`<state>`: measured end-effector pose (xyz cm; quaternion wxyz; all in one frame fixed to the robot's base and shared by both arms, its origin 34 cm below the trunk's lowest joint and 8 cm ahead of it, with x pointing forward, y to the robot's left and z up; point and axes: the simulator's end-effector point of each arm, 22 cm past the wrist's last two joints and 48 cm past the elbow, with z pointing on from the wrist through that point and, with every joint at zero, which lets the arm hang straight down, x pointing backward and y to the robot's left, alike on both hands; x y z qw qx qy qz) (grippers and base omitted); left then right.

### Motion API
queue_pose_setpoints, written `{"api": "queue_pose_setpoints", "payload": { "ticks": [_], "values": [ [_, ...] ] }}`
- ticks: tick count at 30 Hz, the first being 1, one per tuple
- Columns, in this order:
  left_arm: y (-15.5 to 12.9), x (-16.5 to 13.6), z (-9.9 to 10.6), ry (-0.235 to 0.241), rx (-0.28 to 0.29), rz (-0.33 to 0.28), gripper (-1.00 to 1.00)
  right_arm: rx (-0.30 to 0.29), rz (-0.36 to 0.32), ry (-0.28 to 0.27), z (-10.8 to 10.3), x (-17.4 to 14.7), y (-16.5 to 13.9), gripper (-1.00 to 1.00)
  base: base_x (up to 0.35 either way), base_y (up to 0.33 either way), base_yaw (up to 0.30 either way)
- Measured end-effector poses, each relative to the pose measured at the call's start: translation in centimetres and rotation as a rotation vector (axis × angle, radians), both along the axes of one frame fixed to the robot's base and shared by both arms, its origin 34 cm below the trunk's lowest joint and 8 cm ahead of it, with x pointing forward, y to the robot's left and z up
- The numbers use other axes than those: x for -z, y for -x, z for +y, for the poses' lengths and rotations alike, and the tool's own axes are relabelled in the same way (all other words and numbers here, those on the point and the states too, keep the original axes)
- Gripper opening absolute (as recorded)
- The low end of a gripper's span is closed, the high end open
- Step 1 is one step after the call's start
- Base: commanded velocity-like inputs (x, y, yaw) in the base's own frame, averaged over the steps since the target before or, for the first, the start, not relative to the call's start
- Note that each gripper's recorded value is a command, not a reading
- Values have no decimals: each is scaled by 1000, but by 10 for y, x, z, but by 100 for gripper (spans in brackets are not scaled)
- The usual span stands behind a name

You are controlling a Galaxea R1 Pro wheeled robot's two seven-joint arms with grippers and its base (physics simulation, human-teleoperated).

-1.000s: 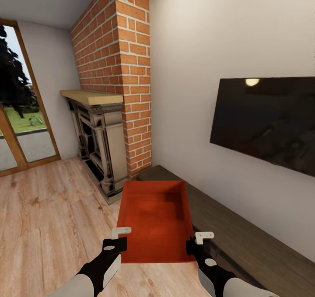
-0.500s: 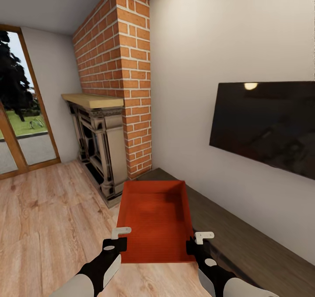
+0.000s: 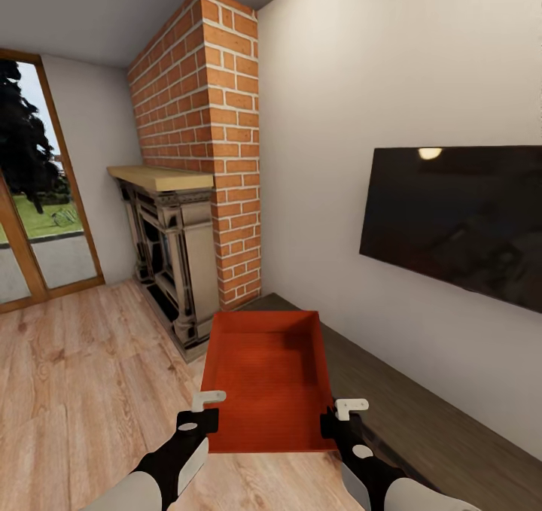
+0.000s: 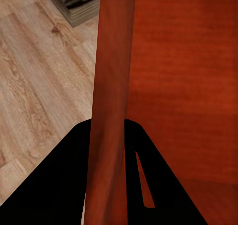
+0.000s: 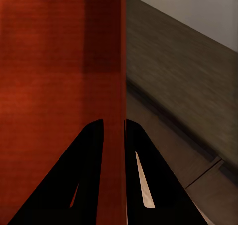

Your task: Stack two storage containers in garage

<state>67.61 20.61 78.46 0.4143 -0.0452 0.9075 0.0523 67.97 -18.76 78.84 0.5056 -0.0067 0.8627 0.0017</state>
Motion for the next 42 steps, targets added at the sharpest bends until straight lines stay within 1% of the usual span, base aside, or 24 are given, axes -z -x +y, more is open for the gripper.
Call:
{"api": "queue_pose_setpoints", "payload": {
  "ticks": [24, 42],
  "values": [
    [0, 0, 0, 0, -1, 0, -100, 1, 0, -1, 0, 0, 0, -100, 0, 0, 6],
    [0, -1, 0, -1, -1, -1, -100, 1, -1, -1, 0, 0, 0, -100, 0, 0, 286]
  ]
}}
